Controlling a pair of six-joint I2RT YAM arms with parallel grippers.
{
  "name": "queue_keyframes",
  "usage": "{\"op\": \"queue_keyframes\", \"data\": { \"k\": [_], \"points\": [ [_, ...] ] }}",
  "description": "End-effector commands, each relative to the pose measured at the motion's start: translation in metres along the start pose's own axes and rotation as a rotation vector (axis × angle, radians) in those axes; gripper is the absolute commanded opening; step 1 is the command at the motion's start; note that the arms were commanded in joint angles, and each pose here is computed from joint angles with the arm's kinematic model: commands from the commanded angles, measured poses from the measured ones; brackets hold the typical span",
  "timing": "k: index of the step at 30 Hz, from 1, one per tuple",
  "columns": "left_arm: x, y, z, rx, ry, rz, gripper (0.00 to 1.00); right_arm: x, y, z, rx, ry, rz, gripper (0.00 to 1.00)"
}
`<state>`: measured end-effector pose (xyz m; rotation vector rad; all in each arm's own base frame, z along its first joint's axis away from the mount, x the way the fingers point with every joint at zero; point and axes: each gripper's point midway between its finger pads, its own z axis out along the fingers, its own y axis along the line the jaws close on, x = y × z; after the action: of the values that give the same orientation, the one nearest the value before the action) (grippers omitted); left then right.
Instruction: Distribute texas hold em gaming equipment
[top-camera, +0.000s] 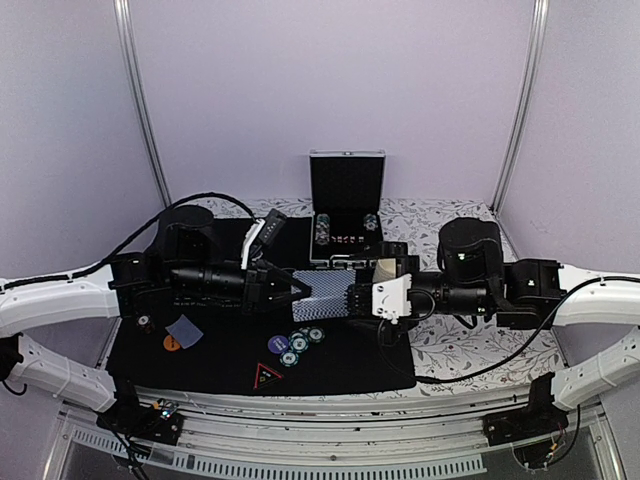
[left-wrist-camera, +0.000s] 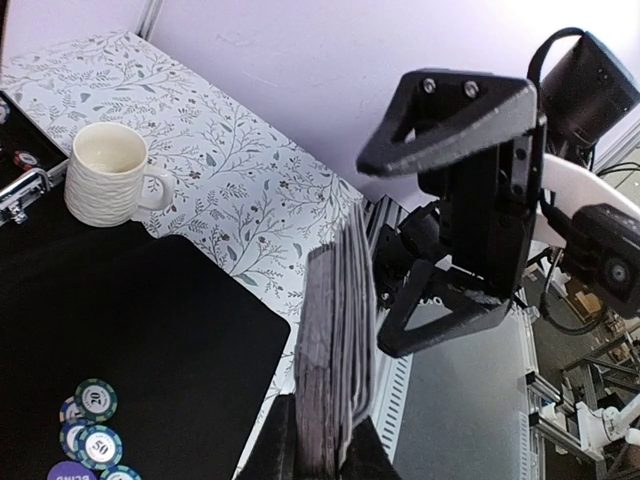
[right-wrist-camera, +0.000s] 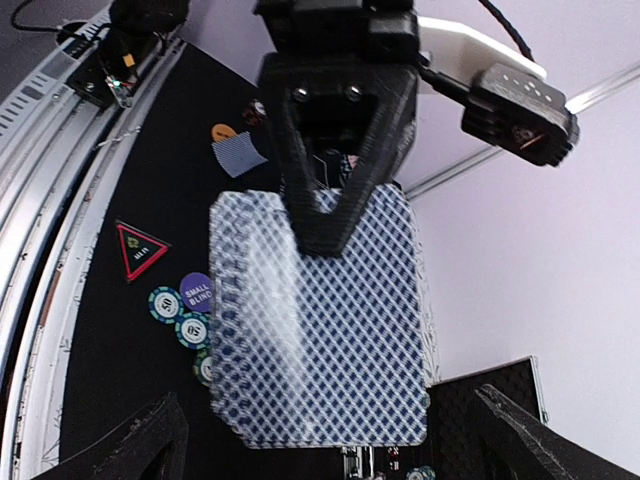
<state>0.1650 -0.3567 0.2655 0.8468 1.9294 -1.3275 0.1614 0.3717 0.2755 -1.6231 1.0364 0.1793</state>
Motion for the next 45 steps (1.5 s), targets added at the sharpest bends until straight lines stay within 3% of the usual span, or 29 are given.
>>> {"op": "queue_keyframes", "data": {
  "k": [1, 6, 12, 19, 23, 29, 34, 37, 39, 45],
  "points": [
    [-0.02, -0.012, -0.005, 0.008, -0.052, 0.057, 0.0, -0.034, 0.011, -0.014, -0.093, -0.156, -0.031, 0.99],
    [-0.021, -0.014, -0.004, 0.019, -0.048, 0.057, 0.0, -0.02, -0.009, 0.0, 0.039, -0.078, 0.003, 0.99],
    [-0.023, -0.016, -0.004, 0.023, -0.055, 0.053, 0.0, 0.0, -0.012, 0.023, 0.072, 0.044, -0.023, 0.99],
    [-0.023, -0.015, -0.005, 0.022, -0.058, 0.052, 0.0, -0.014, 0.002, 0.032, 0.007, -0.028, -0.034, 0.99],
    [-0.022, -0.015, -0.004, 0.02, -0.057, 0.045, 0.0, -0.011, -0.002, 0.038, 0.024, 0.003, -0.025, 1.0],
    [-0.027, -0.019, -0.006, 0.037, -0.071, 0.043, 0.0, -0.004, 0.0, 0.046, -0.001, 0.057, -0.021, 0.77],
    [-0.025, -0.018, -0.006, 0.034, -0.07, 0.041, 0.0, 0.0, -0.006, 0.048, 0.024, 0.091, 0.001, 0.73],
    [-0.026, -0.018, -0.007, 0.033, -0.072, 0.04, 0.0, 0.004, -0.005, 0.047, 0.029, 0.106, 0.002, 0.87],
    [-0.027, -0.019, -0.007, 0.035, -0.075, 0.042, 0.0, 0.007, -0.004, 0.045, 0.033, 0.112, -0.004, 0.9],
    [-0.026, -0.02, -0.006, 0.044, -0.069, 0.043, 0.0, 0.008, -0.005, 0.044, 0.037, 0.115, -0.009, 0.74]
  ]
}}
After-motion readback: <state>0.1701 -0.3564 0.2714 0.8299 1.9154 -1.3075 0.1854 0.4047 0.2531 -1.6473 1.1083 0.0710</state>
